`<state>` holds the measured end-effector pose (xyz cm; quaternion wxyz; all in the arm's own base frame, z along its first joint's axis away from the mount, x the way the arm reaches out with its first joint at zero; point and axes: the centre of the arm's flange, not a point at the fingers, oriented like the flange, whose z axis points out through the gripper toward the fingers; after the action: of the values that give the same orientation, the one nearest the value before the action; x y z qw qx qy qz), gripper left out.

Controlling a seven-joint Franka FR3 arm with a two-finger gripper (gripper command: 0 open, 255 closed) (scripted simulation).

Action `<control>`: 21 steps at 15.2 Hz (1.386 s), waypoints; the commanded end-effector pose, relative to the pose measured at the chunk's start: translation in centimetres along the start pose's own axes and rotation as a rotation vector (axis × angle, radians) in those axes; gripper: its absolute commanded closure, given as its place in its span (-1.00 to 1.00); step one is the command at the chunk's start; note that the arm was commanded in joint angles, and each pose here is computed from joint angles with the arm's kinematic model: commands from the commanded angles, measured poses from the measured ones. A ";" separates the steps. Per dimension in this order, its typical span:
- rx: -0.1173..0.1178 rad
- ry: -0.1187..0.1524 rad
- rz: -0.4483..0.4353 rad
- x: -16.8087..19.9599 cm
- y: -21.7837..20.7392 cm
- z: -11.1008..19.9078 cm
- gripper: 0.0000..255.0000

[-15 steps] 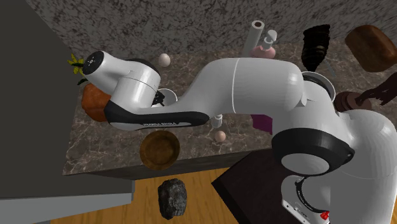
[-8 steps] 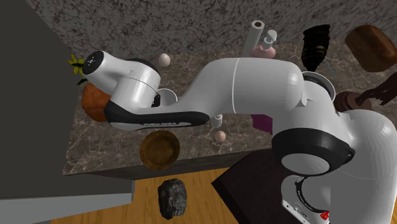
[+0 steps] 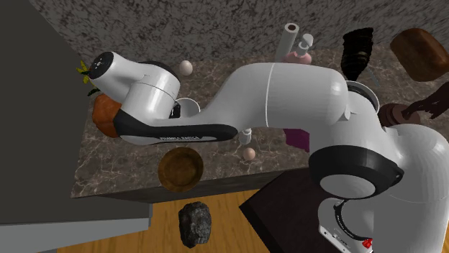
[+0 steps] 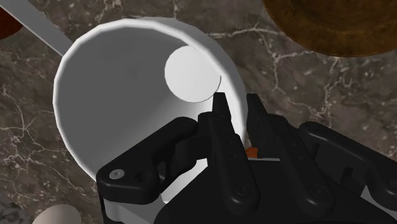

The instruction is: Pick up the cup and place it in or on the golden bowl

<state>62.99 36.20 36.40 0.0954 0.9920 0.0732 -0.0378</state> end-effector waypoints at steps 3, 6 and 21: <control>0.000 0.000 0.000 -0.2 0.3 -2.0 1.00; 0.000 0.000 0.000 -0.3 0.6 -3.6 1.00; 0.000 0.000 0.000 -2.7 0.1 -11.0 1.00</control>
<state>61.81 37.51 47.12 0.0953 0.9920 0.0735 -0.0380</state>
